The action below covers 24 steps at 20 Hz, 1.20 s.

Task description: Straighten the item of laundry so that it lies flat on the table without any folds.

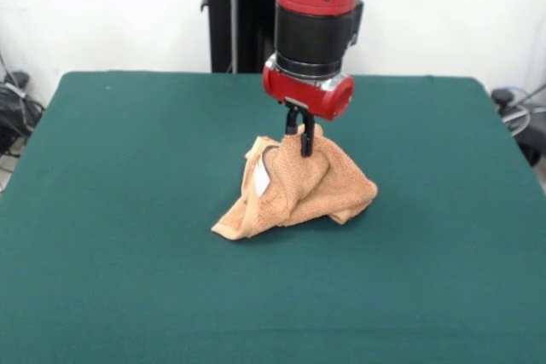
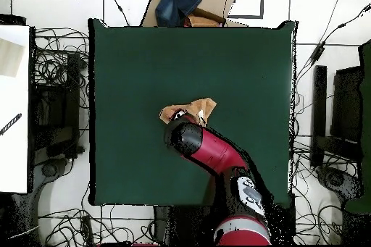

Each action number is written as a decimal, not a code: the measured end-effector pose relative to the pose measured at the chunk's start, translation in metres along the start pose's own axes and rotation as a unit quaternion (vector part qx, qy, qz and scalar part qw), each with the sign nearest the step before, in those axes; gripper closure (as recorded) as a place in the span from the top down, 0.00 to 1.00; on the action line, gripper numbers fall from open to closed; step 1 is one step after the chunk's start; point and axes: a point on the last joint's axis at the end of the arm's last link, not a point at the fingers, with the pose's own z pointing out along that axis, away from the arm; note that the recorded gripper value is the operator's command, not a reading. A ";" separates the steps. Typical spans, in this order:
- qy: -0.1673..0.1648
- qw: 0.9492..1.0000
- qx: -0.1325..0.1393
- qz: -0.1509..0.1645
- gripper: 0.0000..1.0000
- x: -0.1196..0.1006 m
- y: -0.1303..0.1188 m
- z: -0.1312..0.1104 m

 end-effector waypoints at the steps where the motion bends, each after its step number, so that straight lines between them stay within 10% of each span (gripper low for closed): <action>1: 0.000 1.000 0.000 0.000 0.00 0.000 0.000 0.000; 24: -0.009 1.000 -0.004 0.000 0.00 -0.005 0.002 -0.008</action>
